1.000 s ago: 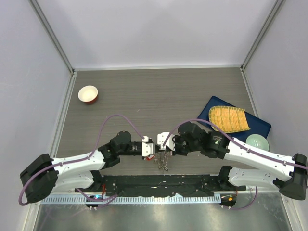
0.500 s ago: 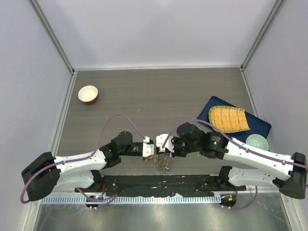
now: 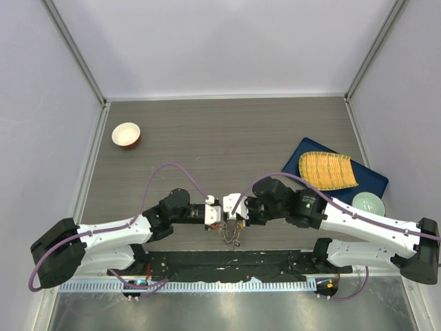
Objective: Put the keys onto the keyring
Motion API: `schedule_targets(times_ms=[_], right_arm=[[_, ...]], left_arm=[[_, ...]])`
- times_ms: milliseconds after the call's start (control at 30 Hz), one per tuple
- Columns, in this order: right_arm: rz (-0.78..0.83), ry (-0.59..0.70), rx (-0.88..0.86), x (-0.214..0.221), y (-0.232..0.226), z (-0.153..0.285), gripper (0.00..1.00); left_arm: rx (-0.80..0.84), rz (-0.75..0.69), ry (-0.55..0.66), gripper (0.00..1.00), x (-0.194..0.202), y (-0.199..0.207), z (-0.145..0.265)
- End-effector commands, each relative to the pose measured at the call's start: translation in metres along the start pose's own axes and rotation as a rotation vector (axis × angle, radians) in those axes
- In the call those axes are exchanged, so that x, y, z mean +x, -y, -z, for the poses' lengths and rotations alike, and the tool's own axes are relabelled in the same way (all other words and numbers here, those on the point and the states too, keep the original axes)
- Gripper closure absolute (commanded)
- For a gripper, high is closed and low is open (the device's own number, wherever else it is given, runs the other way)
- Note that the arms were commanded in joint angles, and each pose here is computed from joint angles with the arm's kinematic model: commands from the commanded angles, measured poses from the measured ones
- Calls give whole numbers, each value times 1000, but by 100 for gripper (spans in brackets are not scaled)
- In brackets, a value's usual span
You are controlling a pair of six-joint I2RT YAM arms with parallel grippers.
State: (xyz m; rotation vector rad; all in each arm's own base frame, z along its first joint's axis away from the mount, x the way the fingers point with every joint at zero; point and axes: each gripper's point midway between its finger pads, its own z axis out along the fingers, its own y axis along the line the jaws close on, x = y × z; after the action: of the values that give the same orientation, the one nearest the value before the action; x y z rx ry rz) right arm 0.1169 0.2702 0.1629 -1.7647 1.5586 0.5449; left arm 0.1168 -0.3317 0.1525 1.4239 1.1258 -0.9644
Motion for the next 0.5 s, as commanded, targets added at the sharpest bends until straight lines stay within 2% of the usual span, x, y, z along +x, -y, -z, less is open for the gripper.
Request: schedule_targets(times_ms=[0,267,467], right_arm=[[9,34,100,-15,19,8,99],[-6,-45,146,5,22,18,99],[-9,-53,131,6,18,20,99]], left_arm=[[-57,-108,121,100,-45,-13,2],[-83,-125,99,100,-43,-16,9],[-106,-119,71,100,-36,-20,9]])
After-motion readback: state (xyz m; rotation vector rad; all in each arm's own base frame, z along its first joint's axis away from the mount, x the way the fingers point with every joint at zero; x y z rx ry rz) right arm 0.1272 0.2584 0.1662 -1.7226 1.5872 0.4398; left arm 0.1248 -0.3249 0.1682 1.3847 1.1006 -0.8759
